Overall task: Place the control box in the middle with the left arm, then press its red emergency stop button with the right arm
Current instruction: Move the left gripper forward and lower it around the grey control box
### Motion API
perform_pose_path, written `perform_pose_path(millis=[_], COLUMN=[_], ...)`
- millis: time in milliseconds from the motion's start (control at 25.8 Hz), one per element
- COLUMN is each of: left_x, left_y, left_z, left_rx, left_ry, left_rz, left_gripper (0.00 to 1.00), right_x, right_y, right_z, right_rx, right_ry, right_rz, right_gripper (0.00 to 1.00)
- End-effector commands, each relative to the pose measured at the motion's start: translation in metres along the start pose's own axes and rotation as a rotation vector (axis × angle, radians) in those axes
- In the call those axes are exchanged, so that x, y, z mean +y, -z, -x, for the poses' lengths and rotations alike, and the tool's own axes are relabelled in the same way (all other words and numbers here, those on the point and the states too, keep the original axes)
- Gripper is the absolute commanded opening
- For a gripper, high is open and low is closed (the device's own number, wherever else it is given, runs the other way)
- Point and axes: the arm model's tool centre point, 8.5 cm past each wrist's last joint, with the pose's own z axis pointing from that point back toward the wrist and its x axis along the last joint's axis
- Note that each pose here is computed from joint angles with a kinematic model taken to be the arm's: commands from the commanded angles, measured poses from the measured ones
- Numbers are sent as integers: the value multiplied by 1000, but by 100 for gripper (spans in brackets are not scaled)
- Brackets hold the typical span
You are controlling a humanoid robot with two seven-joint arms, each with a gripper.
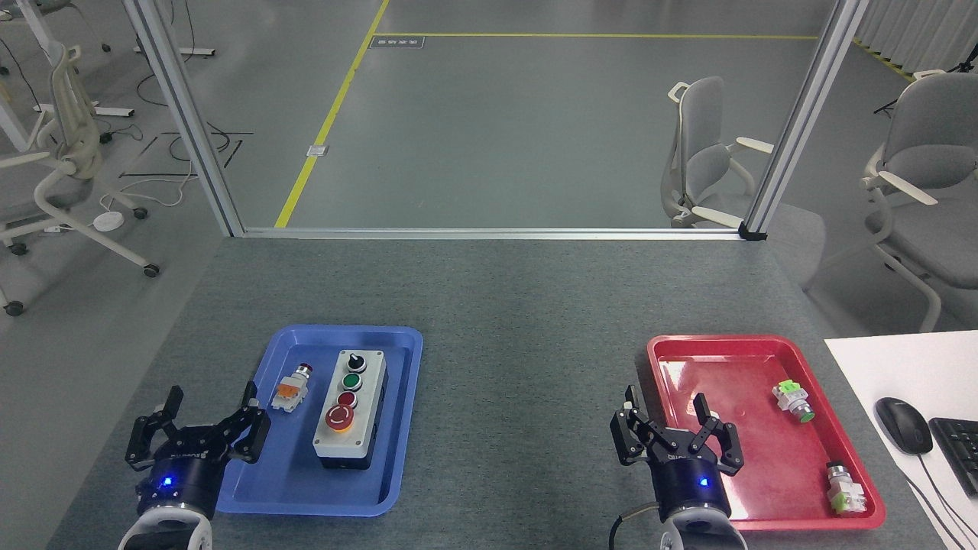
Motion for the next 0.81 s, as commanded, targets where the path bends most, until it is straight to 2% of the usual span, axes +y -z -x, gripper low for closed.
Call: perform_pose_path(millis=[0, 194, 349, 620, 775], left_x=[5, 8, 10, -22, -49], left_y=[3, 1, -2, -69, -84], left_z=[-1, 1, -4, -15, -43], left_rx=[5, 58, 35, -78, -109], left_ry=[-32, -29, -33, -39, -65], left_rz=[-20, -51, -58, 36, 111], left_gripper=[99, 99, 99, 99, 99], right_x=[-1, 1, 2, -5, -5], right_y=[-1, 0, 0, 1, 1], right_z=[-1, 3, 0, -3, -2], right_rx=[-27, -14, -13, -21, -12], right_ry=[-11, -54, -53, -41, -43], right_rz=[10, 2, 0, 24, 24], right_gripper=[98, 98, 98, 98, 98])
